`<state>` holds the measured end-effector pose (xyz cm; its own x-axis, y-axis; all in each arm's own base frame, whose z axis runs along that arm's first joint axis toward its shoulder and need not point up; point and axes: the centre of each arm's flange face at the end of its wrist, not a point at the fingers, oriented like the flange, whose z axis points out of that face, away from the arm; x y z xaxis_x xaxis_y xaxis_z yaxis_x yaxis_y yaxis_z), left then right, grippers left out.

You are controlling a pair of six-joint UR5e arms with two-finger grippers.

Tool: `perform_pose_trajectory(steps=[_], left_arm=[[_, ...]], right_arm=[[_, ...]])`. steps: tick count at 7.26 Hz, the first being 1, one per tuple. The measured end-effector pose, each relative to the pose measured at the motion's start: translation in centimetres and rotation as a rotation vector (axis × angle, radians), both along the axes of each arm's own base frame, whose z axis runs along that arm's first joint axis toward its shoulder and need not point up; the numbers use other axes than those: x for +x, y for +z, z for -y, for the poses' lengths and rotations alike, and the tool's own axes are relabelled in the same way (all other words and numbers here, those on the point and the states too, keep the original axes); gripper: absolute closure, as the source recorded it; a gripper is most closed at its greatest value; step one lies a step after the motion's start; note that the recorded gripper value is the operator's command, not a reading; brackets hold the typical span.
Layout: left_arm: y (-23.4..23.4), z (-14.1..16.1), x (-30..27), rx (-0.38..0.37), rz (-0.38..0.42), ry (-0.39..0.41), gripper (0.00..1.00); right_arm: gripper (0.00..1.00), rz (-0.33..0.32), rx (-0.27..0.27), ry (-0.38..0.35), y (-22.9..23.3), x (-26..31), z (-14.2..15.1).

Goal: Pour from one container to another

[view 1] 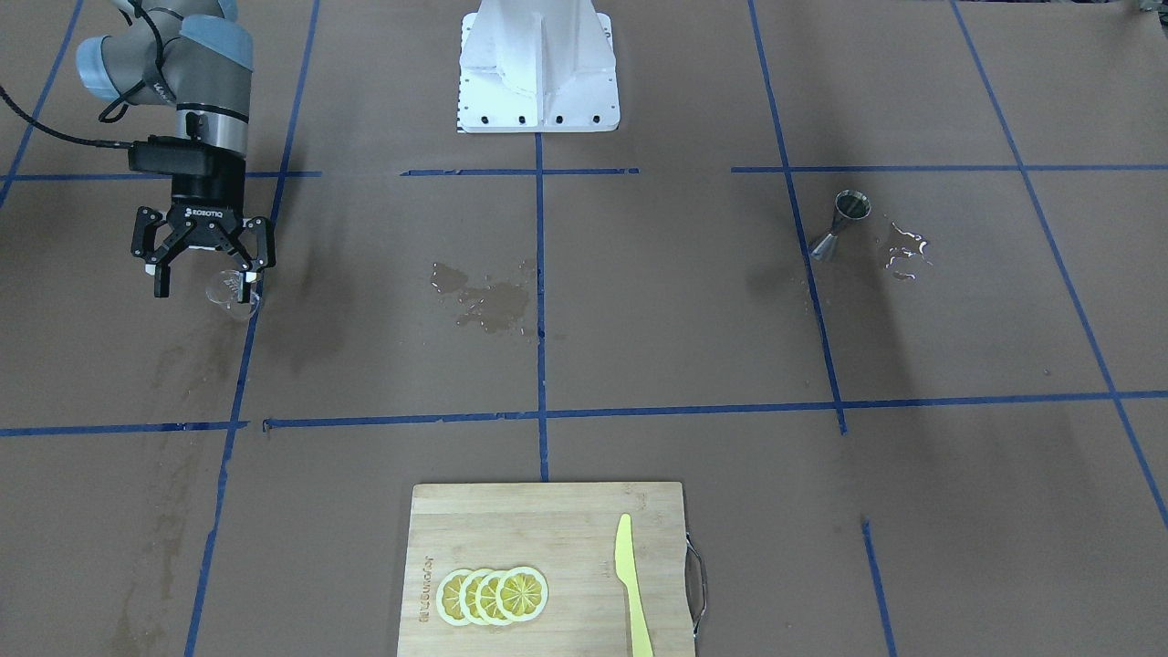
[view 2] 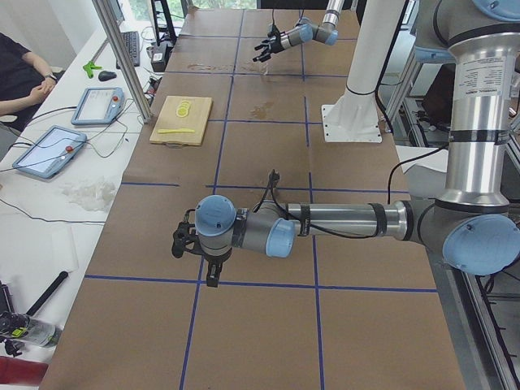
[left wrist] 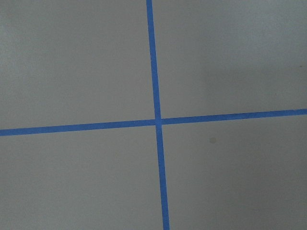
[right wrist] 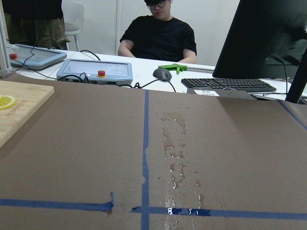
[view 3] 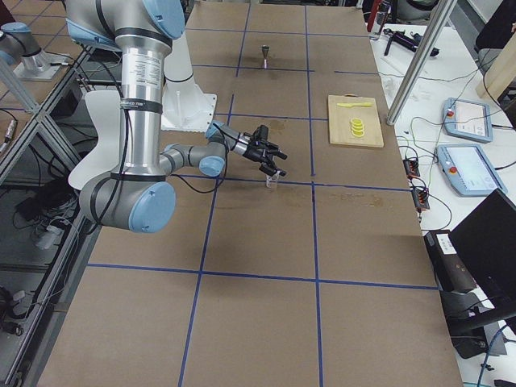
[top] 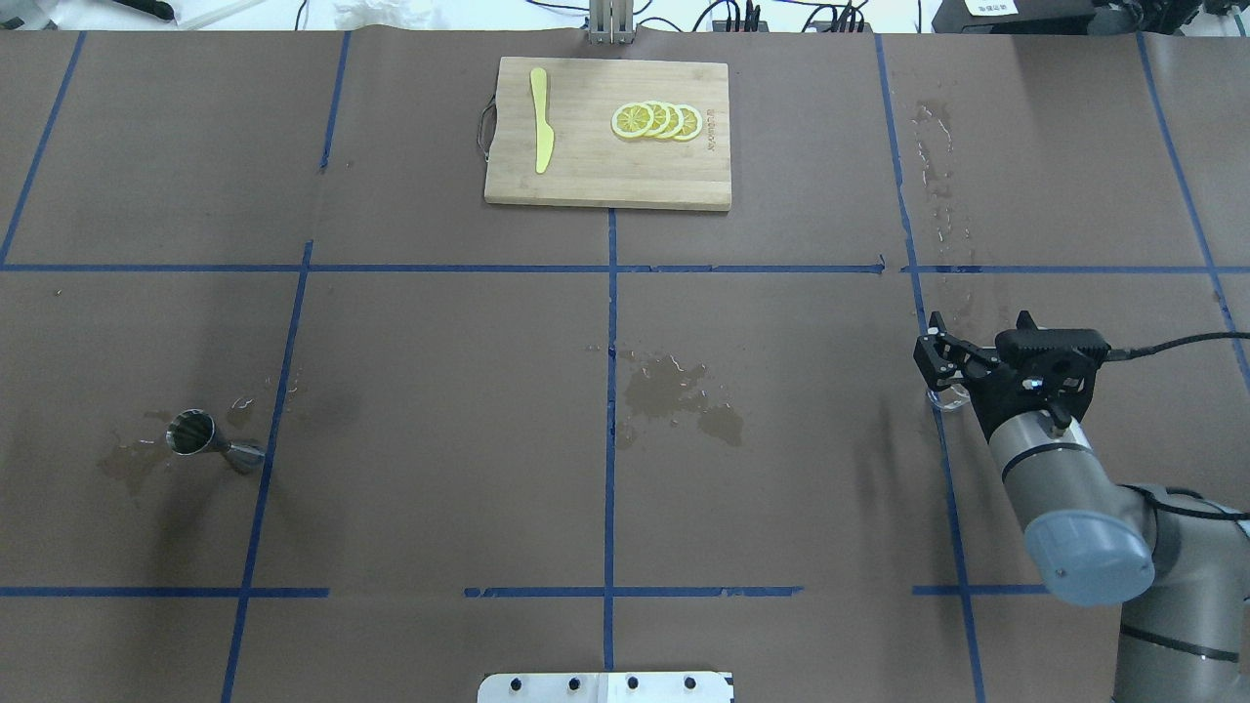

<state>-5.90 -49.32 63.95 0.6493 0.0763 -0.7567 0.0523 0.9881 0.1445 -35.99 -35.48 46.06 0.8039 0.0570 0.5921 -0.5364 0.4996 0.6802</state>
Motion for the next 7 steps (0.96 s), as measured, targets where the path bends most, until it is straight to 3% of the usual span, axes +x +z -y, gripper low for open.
perform_pose_trajectory(steps=[2, 4, 7], left_arm=[[0.0, 0.0, 0.0, 0.0, 0.0, 0.0, 0.0], [0.0, 0.0, 0.0, 0.001, 0.0, 0.0, 0.0], [0.0, 0.0, 0.0, 0.0, 0.0, 0.0, 0.0]], right_arm=[[0.0, -0.03, -0.086, -0.138, -1.6, 4.8, 6.4], [0.0, -0.086, -0.162, -0.32, -0.3, 12.6, 11.3], [0.0, -0.164, -0.271, -0.613, 5.4, 30.6, 15.8]])
